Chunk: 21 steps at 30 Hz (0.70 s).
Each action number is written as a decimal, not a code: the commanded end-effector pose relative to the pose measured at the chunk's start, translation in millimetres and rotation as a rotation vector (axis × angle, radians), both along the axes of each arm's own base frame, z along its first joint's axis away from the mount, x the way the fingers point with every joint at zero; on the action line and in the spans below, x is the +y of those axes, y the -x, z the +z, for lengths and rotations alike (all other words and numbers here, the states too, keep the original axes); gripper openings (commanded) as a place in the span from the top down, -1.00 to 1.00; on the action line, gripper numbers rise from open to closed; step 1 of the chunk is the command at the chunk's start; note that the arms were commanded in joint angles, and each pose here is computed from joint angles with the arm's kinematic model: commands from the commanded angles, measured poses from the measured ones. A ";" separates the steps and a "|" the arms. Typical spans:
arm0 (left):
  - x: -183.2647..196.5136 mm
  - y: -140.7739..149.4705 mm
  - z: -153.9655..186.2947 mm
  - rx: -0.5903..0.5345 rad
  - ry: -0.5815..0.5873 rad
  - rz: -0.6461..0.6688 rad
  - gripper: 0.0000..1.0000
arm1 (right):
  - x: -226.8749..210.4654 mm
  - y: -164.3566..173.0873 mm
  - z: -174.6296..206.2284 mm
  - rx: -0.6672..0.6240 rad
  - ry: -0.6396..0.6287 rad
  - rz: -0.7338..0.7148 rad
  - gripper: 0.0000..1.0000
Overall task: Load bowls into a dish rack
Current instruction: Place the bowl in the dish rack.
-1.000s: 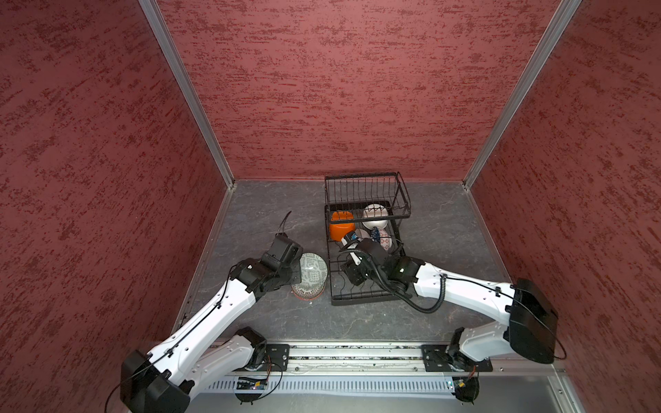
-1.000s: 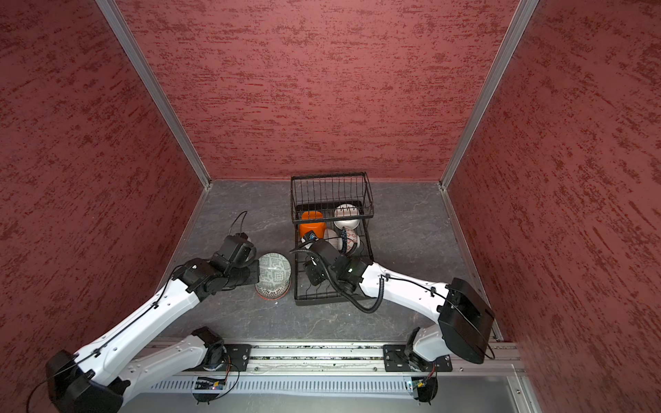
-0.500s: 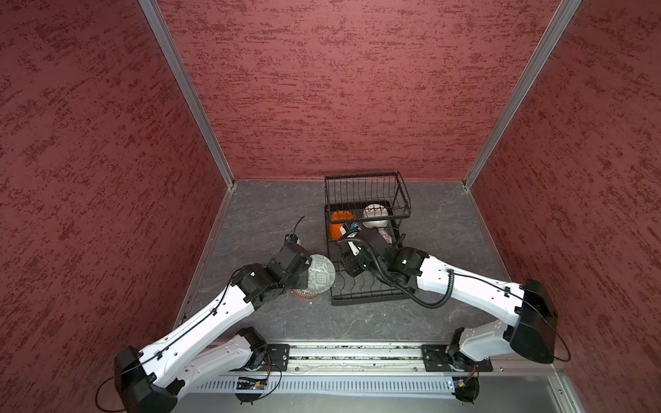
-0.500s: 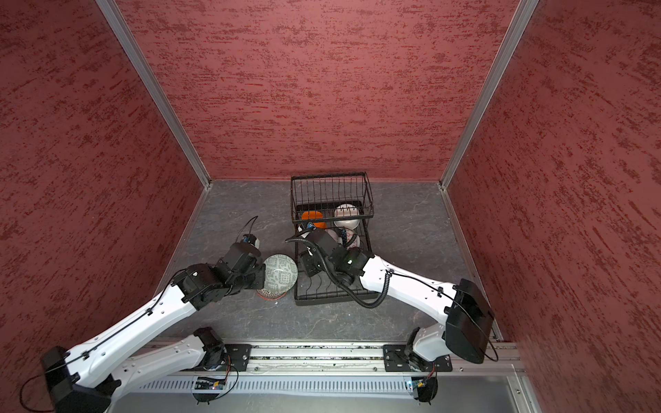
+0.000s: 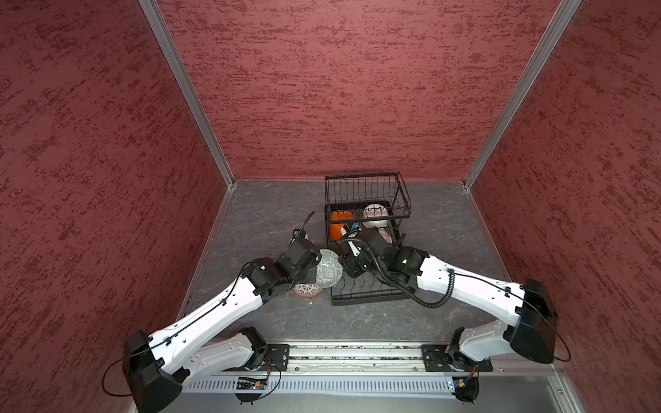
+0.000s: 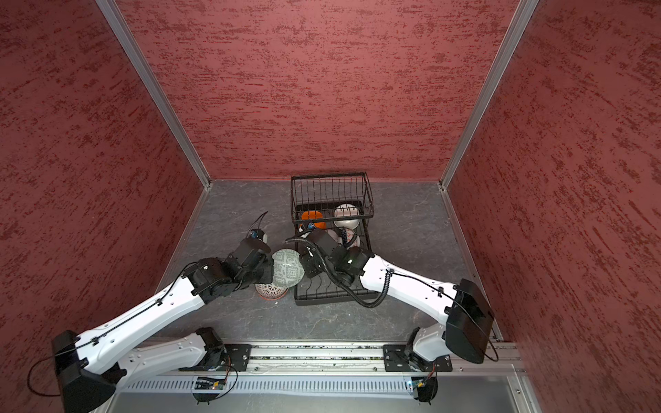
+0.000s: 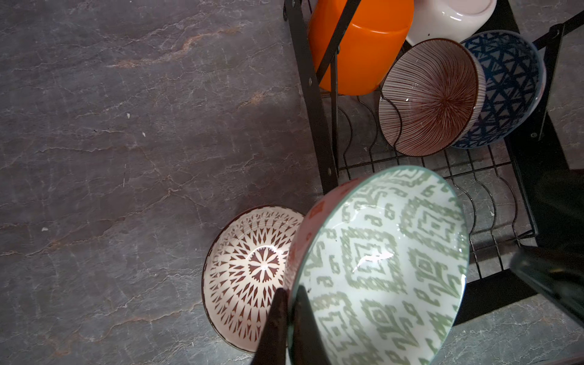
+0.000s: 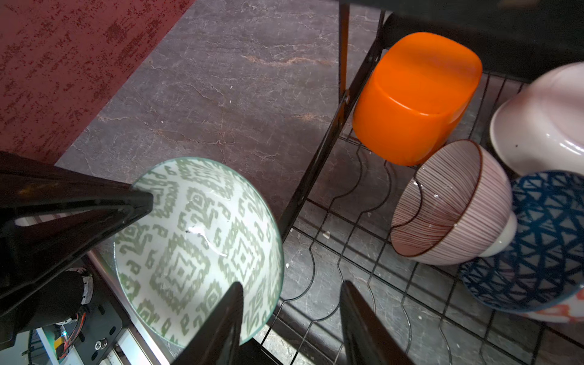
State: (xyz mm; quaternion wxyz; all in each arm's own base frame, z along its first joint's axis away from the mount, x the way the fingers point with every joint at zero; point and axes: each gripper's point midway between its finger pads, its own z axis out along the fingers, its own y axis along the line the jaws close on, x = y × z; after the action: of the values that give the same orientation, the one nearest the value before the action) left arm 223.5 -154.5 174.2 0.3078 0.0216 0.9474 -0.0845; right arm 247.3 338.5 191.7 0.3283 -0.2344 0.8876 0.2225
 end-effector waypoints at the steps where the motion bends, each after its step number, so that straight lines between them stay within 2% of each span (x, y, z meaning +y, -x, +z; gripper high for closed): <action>1: -14.8 -11.8 25.7 -0.075 0.077 0.000 1.00 | 4.2 3.0 -15.4 0.043 0.004 -0.004 0.00; 6: -21.9 -11.1 28.0 -0.078 0.090 -0.019 1.00 | 6.8 1.7 -21.8 0.053 0.006 -0.009 0.03; 12: -25.7 -11.5 24.0 -0.066 0.086 -0.027 1.00 | 5.6 -3.0 -24.1 0.044 0.005 -0.040 0.24; 21: -33.0 -11.8 21.4 -0.055 0.092 -0.039 1.00 | 7.3 -5.3 -31.5 0.051 0.015 -0.049 0.36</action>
State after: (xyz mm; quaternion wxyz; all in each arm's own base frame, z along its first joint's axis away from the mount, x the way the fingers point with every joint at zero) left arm 225.2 -170.5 170.3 0.3017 0.0369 0.9484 -0.0905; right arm 251.5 344.1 168.2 0.3099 -0.2169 0.9001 0.2162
